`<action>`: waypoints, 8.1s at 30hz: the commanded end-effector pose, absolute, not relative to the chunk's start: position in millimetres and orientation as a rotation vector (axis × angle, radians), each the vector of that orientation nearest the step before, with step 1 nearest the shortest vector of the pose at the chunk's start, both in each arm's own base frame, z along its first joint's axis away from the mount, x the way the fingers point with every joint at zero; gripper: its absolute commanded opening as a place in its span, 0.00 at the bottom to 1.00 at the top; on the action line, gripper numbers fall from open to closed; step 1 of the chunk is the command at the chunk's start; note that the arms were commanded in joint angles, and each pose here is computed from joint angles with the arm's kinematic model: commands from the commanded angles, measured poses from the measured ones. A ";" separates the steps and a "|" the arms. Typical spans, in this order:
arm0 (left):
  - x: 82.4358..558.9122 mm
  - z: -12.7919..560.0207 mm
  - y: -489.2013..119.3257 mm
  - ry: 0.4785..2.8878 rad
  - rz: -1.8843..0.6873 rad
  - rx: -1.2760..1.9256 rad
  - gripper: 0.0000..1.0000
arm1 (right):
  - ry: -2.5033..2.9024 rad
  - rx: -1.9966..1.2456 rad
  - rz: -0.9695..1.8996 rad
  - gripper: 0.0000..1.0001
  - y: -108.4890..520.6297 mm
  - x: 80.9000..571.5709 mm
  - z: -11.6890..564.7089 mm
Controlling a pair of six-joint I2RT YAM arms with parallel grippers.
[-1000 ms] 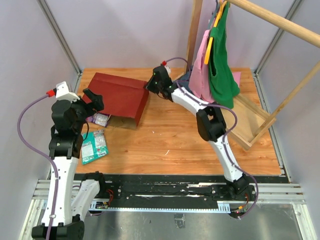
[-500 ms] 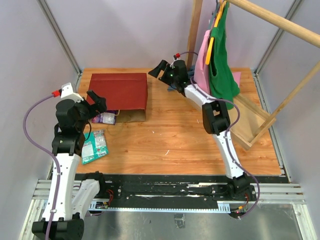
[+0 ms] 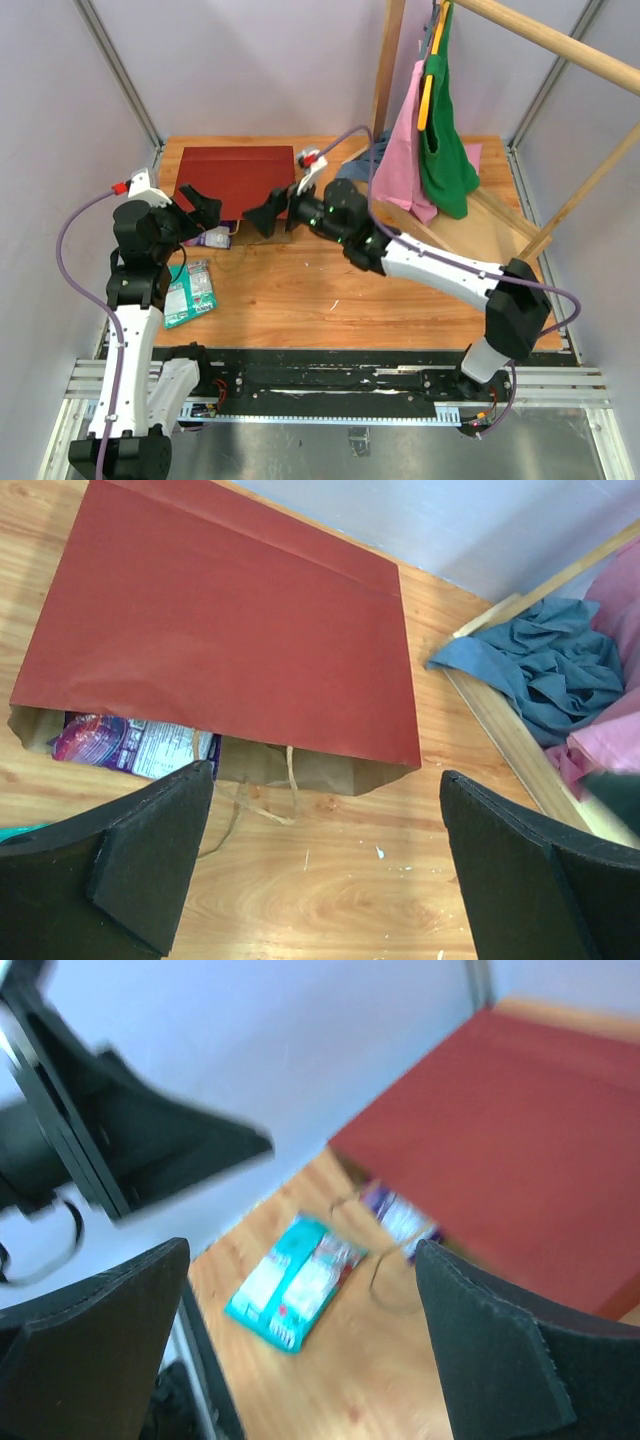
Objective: Take the snacks out of the paper bag
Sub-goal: Adjust the paper bag at the center of the board, then move the snack to the center of the board, then adjust the paper bag at the center of the board.
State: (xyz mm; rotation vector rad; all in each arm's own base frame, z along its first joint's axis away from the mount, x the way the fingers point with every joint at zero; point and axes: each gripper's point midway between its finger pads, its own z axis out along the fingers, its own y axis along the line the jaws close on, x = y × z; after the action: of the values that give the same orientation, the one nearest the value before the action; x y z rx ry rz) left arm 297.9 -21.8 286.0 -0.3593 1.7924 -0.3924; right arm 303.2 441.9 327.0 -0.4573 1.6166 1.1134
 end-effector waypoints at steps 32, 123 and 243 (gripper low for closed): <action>267.3 335.5 0.8 1.654 -0.256 -0.362 1.00 | 2.199 -0.389 1.498 0.81 583.2 165.7 48.2; 285.8 224.6 -59.2 1.925 -0.496 -0.284 1.00 | 2.542 -0.181 -0.218 0.99 107.5 244.4 142.3; 275.3 253.2 -0.3 1.848 -0.119 -0.352 1.00 | 2.244 -0.137 0.830 0.27 432.3 438.8 114.6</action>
State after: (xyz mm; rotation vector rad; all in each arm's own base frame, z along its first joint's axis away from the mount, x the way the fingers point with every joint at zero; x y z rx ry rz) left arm 273.4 -0.3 247.6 -0.3765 1.8776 -0.1251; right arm 432.7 434.2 124.1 -0.1861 2.2412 0.8120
